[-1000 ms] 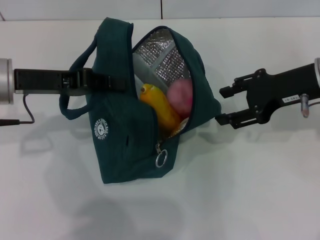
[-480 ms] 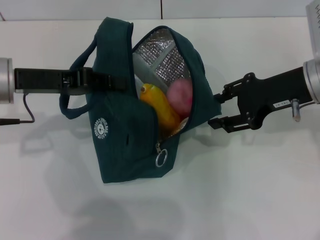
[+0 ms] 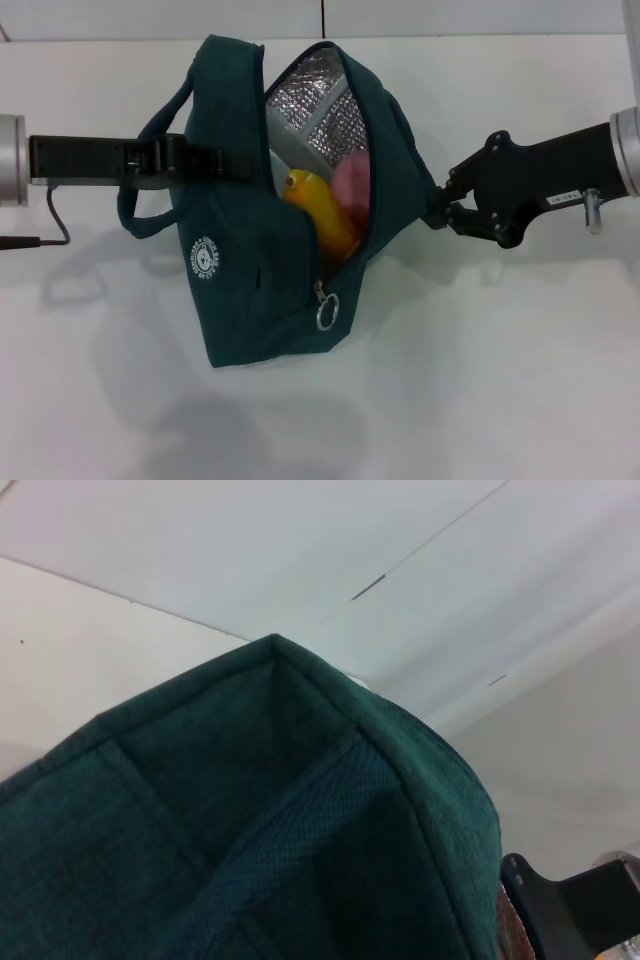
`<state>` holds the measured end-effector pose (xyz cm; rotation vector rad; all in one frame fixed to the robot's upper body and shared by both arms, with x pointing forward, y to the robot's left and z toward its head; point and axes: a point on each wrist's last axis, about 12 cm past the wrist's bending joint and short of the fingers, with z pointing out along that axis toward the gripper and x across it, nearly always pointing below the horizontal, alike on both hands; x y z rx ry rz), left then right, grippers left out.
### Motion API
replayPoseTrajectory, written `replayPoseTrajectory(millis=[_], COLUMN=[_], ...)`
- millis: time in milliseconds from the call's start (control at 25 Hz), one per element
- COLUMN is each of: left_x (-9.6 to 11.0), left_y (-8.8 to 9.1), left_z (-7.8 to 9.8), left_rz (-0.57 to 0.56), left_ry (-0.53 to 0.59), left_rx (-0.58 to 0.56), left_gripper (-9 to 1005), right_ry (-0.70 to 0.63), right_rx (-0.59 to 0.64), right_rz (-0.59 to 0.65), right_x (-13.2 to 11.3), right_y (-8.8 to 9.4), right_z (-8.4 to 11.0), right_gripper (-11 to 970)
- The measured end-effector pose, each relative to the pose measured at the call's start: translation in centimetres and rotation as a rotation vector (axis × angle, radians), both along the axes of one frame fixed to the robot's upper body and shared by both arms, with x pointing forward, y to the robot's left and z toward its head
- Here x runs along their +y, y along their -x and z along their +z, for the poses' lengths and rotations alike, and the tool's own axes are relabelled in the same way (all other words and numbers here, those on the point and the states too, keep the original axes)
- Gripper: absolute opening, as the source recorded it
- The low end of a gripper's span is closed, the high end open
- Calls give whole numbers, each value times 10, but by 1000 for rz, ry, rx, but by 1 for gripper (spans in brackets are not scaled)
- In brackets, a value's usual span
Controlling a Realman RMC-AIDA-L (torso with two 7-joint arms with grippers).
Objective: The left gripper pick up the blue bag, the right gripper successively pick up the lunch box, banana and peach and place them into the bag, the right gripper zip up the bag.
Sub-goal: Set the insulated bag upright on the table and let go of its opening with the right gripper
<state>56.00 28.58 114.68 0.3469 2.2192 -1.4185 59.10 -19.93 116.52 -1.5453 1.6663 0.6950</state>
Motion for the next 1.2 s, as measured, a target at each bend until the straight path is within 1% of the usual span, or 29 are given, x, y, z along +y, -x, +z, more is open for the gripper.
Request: replayPoseTrajectory(millis=[240,400,480,600,760,1000,1080,1200], left_x=[0,-2,-2,-3,-5,-19,-25,-29], left_y=[0,0,1,1,2,-2,-4,-4], left_z=[0,-1,-1,-2,-4,-6,-9,-13], left_rz=[0,-2,-2,-3,-6,-35,-55,-69], left_ry=[1,6,7,11,16,30,39,47], left_rx=[0,1,2,7,14,9,14,38], left_gripper=[36,36,36,36,37,36,36,36], right_ry=[-5,-1,-4,-26,-88,-141,-165,-179], right_rx=[-18,-85,-127,-163,-192,-221,-242,-259], right_rz=[-3,-25,-42,-64,-84,-107,-116,-123], right_x=[-4,-14,-22,-35,-49,-60,-62,-65], right_y=[2,7,12,20,29,37,40,42], right_z=[4,14,22,33,45,50,52,53], right_gripper=[145,99,79,79,79,77,76,76])
